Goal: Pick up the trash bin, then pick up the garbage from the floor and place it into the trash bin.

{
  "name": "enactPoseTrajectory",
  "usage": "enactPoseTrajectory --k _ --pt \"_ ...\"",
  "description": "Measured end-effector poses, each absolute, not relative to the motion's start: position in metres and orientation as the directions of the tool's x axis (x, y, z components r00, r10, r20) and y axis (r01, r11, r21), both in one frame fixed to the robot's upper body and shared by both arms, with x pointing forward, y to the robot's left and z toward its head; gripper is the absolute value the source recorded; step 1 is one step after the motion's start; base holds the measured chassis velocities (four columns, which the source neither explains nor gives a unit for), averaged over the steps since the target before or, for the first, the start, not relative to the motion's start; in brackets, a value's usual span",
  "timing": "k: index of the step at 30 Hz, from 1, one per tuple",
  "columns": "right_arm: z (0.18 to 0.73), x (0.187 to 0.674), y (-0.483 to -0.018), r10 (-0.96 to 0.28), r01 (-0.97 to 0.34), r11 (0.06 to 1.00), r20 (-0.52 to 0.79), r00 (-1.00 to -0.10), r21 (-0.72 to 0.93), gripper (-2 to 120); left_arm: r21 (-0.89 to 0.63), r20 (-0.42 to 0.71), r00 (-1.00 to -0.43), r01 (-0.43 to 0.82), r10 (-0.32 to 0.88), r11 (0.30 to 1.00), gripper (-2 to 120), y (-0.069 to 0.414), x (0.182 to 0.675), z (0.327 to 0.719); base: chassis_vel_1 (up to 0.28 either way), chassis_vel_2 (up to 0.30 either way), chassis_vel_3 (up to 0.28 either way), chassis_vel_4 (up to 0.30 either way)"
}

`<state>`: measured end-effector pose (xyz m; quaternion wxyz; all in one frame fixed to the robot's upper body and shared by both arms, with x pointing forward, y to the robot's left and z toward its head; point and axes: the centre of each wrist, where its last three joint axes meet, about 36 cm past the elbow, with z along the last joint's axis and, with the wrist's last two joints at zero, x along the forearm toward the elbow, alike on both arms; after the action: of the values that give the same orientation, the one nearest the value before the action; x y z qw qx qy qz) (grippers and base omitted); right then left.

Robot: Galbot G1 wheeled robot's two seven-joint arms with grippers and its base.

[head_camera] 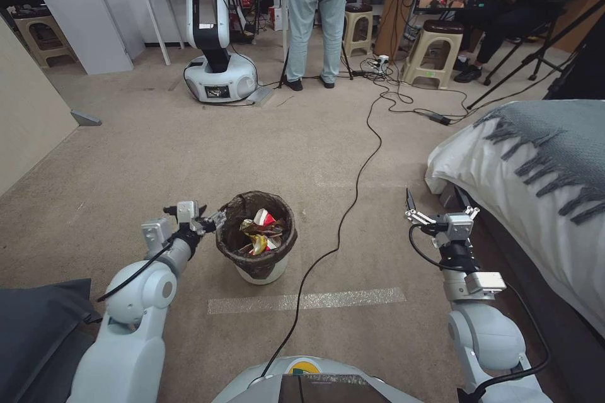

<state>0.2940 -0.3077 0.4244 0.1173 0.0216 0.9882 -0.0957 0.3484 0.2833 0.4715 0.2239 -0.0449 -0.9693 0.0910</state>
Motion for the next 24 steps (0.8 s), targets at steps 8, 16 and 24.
enactPoseTrajectory --k 8,16,24 --pt "0.423 0.294 -0.307 0.100 0.143 0.977 -0.250 -0.963 -0.158 100 0.072 0.137 -0.990 -0.012 -0.022 0.997 97 0.276 0.303 0.527 0.000 0.000 0.000 0.000" --pt "0.408 0.281 -0.304 0.134 0.175 0.974 -0.257 -0.957 -0.144 100 0.202 -0.054 -0.993 -0.115 -0.106 0.973 100 0.272 0.280 0.463 0.000 0.000 0.000 0.000" --pt "0.393 0.272 -0.298 0.154 0.193 0.971 -0.248 -0.957 -0.142 100 0.219 -0.074 -0.985 -0.167 -0.154 0.961 100 0.285 0.276 0.396 0.000 0.000 0.000 0.000"
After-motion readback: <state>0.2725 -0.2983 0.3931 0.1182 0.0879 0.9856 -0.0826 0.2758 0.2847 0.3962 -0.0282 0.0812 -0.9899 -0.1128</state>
